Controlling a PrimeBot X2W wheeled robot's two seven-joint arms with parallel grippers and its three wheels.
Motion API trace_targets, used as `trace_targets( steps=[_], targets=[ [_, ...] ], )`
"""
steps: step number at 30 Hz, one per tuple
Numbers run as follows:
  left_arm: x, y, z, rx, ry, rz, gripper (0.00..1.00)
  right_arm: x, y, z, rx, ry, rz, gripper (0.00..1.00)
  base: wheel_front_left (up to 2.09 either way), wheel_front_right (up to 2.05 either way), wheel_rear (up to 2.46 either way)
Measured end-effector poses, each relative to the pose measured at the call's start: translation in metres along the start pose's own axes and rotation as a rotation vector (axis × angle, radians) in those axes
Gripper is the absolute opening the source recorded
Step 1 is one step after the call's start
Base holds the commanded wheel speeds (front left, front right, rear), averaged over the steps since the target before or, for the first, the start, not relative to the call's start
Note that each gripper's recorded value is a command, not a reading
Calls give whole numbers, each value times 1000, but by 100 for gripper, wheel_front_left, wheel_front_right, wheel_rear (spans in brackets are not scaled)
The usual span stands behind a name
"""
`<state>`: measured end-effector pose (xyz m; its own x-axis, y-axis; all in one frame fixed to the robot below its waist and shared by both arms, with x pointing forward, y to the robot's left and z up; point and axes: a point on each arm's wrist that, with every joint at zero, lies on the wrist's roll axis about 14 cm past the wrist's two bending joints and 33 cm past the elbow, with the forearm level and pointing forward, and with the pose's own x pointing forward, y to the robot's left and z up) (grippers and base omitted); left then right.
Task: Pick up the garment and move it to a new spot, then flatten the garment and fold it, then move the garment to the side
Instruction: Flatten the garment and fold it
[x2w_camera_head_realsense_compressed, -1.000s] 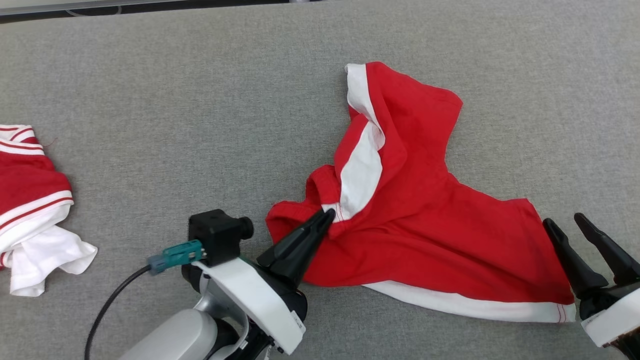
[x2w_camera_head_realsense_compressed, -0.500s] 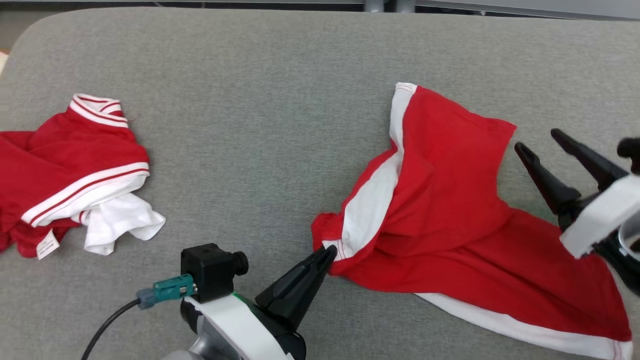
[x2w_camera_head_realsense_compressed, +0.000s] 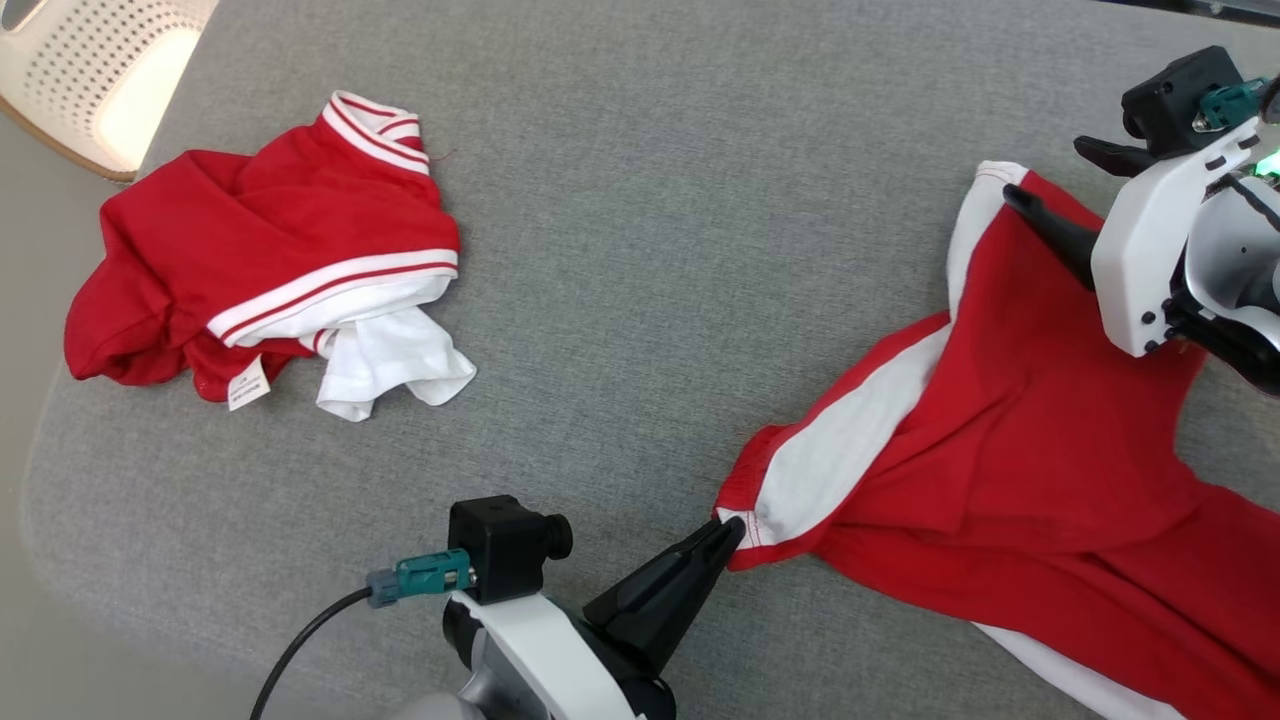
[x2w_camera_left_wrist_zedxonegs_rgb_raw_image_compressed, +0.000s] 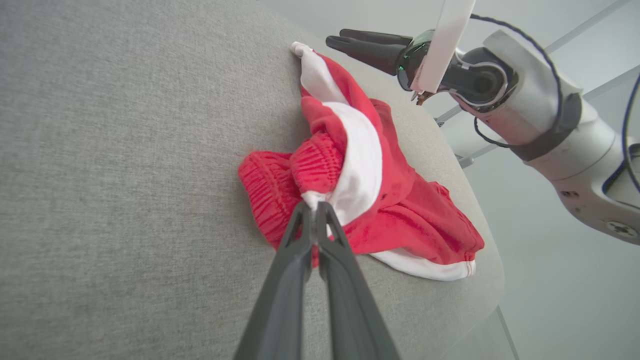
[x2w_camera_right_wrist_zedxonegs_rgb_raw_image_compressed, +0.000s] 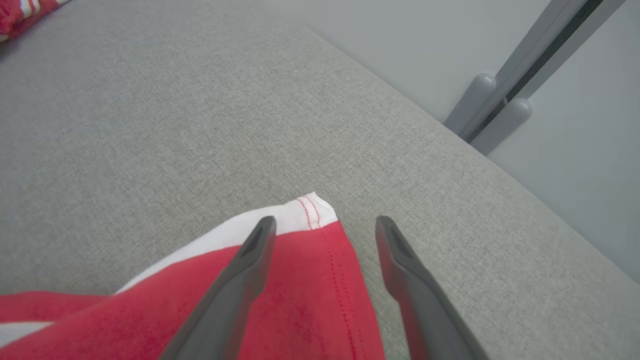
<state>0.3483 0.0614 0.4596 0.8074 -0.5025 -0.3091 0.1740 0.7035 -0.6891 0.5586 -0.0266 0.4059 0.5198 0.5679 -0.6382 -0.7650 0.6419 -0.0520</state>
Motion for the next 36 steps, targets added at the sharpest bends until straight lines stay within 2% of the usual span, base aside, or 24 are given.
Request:
trace_targets(
  steps=[7,15,16,17,20,24,30,36],
  targets=[
    [4,7,0,-14,-18,18,0,29,2,-12,-60,102,41,100,0,0,0],
    [11,12,-3,-22,-10,19,0,46,3,-22,-55,165,77,100,0,0,0],
    [12,12,-3,-21,-9,16,0,46,4,-23,-51,167,83,40,0,0,0],
    [12,13,-3,-20,-8,17,0,46,6,-22,-48,169,91,0,0,0,0],
    [13,15,0,-19,-19,22,0,44,15,-19,-53,163,120,0,0,0,0],
    [14,17,14,-2,-69,20,0,35,10,-2,-43,79,114,0,0,0,0],
    [19,17,45,53,-143,4,0,14,-15,31,-8,-61,60,0,0,0,0],
    [28,12,88,145,-242,-35,0,-33,-58,72,24,-264,-54,0,0,0,0]
  ],
)
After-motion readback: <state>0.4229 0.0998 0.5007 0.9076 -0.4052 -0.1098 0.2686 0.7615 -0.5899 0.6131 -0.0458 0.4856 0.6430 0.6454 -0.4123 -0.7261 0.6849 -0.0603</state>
